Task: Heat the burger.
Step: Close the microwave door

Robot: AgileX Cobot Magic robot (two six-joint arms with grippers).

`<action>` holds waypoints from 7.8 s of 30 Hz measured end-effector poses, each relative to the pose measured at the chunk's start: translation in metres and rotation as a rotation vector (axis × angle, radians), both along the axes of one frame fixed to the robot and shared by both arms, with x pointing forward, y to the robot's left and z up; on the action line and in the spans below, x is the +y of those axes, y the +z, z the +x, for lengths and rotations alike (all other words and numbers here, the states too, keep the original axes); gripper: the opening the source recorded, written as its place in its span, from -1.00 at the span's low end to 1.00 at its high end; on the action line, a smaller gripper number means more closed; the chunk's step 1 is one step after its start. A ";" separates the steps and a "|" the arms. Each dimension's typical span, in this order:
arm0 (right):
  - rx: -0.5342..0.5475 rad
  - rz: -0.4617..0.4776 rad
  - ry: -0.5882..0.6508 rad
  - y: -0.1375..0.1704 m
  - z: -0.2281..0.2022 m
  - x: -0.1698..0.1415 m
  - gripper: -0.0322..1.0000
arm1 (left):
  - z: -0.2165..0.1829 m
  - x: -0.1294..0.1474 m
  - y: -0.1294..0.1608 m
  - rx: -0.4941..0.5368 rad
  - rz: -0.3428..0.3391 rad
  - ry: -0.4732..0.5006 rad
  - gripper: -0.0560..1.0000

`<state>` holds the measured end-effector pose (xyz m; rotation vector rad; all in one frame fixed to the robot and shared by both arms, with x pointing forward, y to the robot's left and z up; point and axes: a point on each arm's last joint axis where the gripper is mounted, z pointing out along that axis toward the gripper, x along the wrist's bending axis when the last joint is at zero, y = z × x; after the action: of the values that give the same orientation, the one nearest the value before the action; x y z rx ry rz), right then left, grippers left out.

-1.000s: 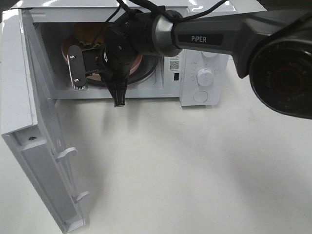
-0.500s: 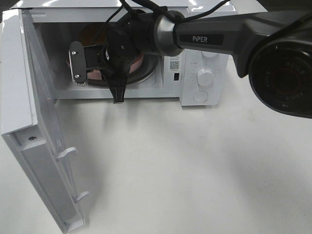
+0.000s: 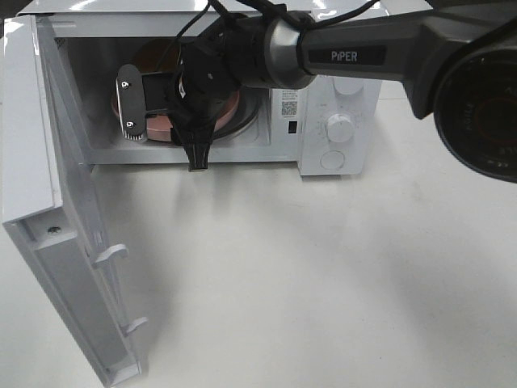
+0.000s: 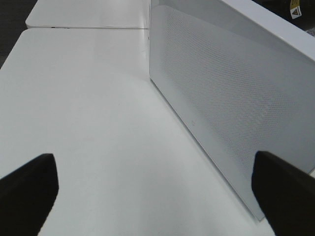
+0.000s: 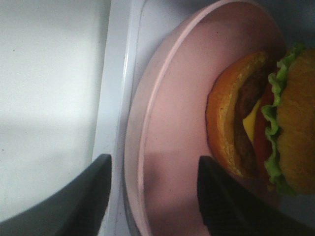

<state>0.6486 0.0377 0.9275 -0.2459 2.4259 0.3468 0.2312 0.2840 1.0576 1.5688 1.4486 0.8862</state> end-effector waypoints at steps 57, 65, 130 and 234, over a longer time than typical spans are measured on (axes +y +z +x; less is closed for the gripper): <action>0.072 0.213 -0.117 0.086 -0.150 -0.117 0.54 | 0.000 0.000 0.000 0.000 0.000 0.000 0.98; 0.137 0.305 -0.267 0.099 -0.177 -0.142 0.54 | 0.000 0.000 0.000 0.000 0.000 0.000 0.98; 0.284 0.647 -1.095 0.148 -0.351 -0.324 0.54 | 0.000 0.000 0.000 0.000 0.000 0.000 0.98; -0.037 1.061 -1.165 0.124 -0.415 -0.351 0.52 | 0.000 0.000 0.006 -0.031 0.000 0.004 0.97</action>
<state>0.2334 -0.3136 1.0513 1.4835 1.6346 0.9283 0.2308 0.2842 1.0634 1.5462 1.4306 0.9083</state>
